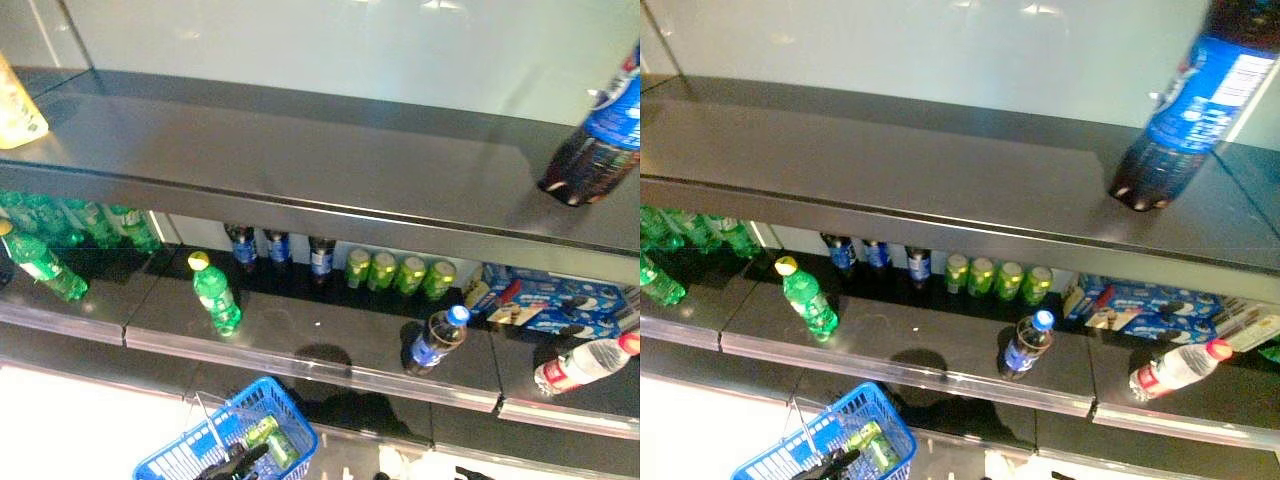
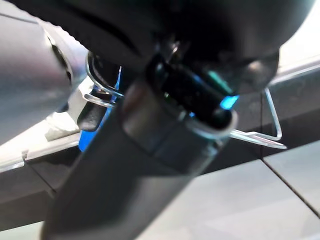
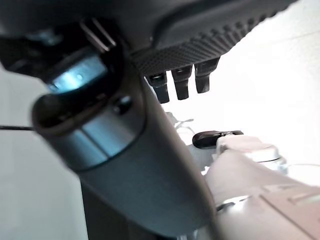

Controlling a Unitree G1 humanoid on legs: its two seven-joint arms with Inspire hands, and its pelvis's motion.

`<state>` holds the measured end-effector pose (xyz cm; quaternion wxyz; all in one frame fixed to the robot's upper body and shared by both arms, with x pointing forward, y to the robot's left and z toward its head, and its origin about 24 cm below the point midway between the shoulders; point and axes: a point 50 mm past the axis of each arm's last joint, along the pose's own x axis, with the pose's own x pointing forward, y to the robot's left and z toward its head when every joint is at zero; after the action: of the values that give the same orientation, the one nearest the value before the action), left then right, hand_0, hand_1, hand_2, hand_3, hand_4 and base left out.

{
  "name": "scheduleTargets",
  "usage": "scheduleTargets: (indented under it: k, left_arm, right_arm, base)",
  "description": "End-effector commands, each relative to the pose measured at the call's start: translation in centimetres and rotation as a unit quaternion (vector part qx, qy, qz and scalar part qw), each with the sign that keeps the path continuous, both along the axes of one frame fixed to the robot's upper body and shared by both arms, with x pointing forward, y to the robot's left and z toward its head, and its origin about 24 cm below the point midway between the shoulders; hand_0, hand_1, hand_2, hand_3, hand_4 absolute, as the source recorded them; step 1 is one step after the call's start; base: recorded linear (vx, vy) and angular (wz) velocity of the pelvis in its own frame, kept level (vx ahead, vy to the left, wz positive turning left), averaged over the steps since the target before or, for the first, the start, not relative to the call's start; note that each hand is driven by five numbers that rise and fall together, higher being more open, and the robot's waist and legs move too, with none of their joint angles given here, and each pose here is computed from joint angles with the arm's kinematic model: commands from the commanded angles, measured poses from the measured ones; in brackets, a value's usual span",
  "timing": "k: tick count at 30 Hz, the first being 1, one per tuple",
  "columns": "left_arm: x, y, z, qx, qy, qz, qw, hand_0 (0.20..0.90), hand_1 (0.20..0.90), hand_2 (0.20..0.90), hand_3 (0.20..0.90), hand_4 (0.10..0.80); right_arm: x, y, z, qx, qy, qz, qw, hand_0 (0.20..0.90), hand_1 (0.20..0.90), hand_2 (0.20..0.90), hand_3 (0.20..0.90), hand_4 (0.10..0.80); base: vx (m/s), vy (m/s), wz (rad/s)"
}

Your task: Pick up the drink and place into the basket.

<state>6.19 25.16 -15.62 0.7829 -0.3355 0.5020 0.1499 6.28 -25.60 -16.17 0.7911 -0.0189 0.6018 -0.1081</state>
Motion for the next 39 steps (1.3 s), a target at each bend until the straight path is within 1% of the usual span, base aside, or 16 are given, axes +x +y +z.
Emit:
scheduleTargets:
  k: [1, 2, 3, 5, 6, 10, 11, 13, 15, 16, 21, 23, 26, 39]
  left_arm:
    - [4.1, -0.4, 1.5, -0.026, -0.134, -0.028, 0.99, 0.3, 0.3, 0.3, 0.2, 0.1]
    - [4.4, -0.6, 1.6, -0.031, -0.141, -0.029, 0.989, 0.3, 0.3, 0.3, 0.2, 0.1]
    - [5.0, -0.8, 1.8, -0.037, -0.152, -0.031, 0.987, 0.3, 0.3, 0.3, 0.2, 0.1]
    - [5.5, -1.2, 1.8, -0.04, -0.155, -0.039, 0.986, 0.3, 0.3, 0.3, 0.2, 0.1]
    - [5.7, -1.2, 1.8, -0.042, -0.153, -0.044, 0.986, 0.3, 0.3, 0.3, 0.2, 0.1]
    - [6.8, 0.0, 2.5, -0.022, -0.16, -0.055, 0.985, 0.3, 0.3, 0.3, 0.2, 0.1]
    - [7.0, 0.8, 2.7, -0.011, -0.163, -0.047, 0.985, 0.3, 0.3, 0.3, 0.2, 0.1]
    - [6.6, 1.4, 2.8, -0.003, -0.16, -0.042, 0.986, 0.3, 0.3, 0.3, 0.2, 0.1]
    - [6.6, 1.4, 2.8, -0.003, -0.16, -0.042, 0.986, 0.3, 0.3, 0.3, 0.2, 0.1]
    - [5.7, 1.5, 2.5, -0.002, -0.155, -0.037, 0.987, 0.3, 0.3, 0.3, 0.2, 0.1]
    - [5.8, 1.1, 2.3, -0.002, -0.152, -0.019, 0.988, 0.3, 0.3, 0.3, 0.2, 0.1]
    - [5.9, 1.0, 2.3, -0.002, -0.15, -0.023, 0.988, 0.3, 0.3, 0.3, 0.2, 0.1]
    - [5.8, 0.8, 2.2, -0.004, -0.147, -0.038, 0.988, 0.3, 0.3, 0.3, 0.2, 0.1]
    - [5.4, 0.2, 1.9, -0.02, -0.139, -0.029, 0.99, 0.3, 0.3, 0.3, 0.2, 0.1]
  right_arm:
    - [0.3, -1.6, 0.5, -0.019, 0.007, 0.014, 1.0, 0.9, 0.9, 0.9, 0.9, 0.8]
    - [0.3, -2.1, 0.7, -0.027, 0.006, 0.023, 0.999, 0.9, 0.9, 0.9, 0.9, 0.8]
    - [0.7, -2.7, 1.0, -0.04, -0.001, 0.004, 0.999, 0.9, 0.9, 0.9, 0.9, 0.8]
    - [0.9, -3.1, 1.1, -0.048, -0.007, -0.026, 0.998, 0.9, 0.9, 0.9, 0.9, 0.8]
    - [0.8, -3.0, 1.1, -0.048, -0.006, -0.024, 0.999, 0.9, 0.9, 0.9, 0.9, 0.8]
    - [0.0, -2.7, 0.9, -0.039, -0.019, -0.034, 0.998, 0.9, 0.9, 0.9, 0.9, 0.8]
    - [-0.3, -2.6, 0.8, -0.034, -0.024, -0.024, 0.999, 0.9, 0.9, 0.9, 0.9, 0.8]
    - [-0.2, -2.7, 0.9, -0.031, -0.028, -0.024, 0.999, 0.9, 0.9, 0.9, 0.9, 0.8]
    - [-0.2, -2.7, 0.9, -0.031, -0.027, -0.024, 0.999, 0.9, 0.9, 0.9, 0.9, 0.8]
    - [-0.1, -2.7, 0.9, -0.031, -0.025, -0.018, 0.999, 0.9, 0.9, 0.9, 0.9, 0.8]
    - [0.0, -2.0, 0.6, -0.025, -0.005, 0.014, 1.0, 0.9, 0.9, 0.9, 0.9, 0.8]
    - [0.2, -1.7, 0.5, -0.024, -0.007, 0.012, 1.0, 0.9, 0.9, 0.9, 0.9, 0.8]
    - [0.4, -1.5, 0.5, -0.023, -0.012, 0.004, 1.0, 0.9, 0.9, 0.9, 0.9, 0.8]
    - [-0.2, -2.1, 0.6, -0.032, -0.001, -0.001, 0.999, 0.9, 0.9, 0.9, 0.9, 0.8]
  base:
    - [-0.023, 0.06, -0.01]
    - [-0.141, 0.134, -0.08]
    - [-0.187, 0.185, -0.34]
    - [-0.177, 0.246, -0.57]
    - [-0.14, 0.192, -0.39]
    - [-0.194, 0.012, -0.46]
    - [-0.269, 0.015, -0.64]
    - [-0.242, 0.039, -0.86]
    - [-0.11, 0.021, -0.57]
    - [-0.177, -0.005, -0.25]
    - [-0.065, -0.151, -0.37]
    - [-0.015, -0.149, -0.35]
    - [-0.022, -0.11, -0.07]
    - [0.001, -0.009, 0.09]
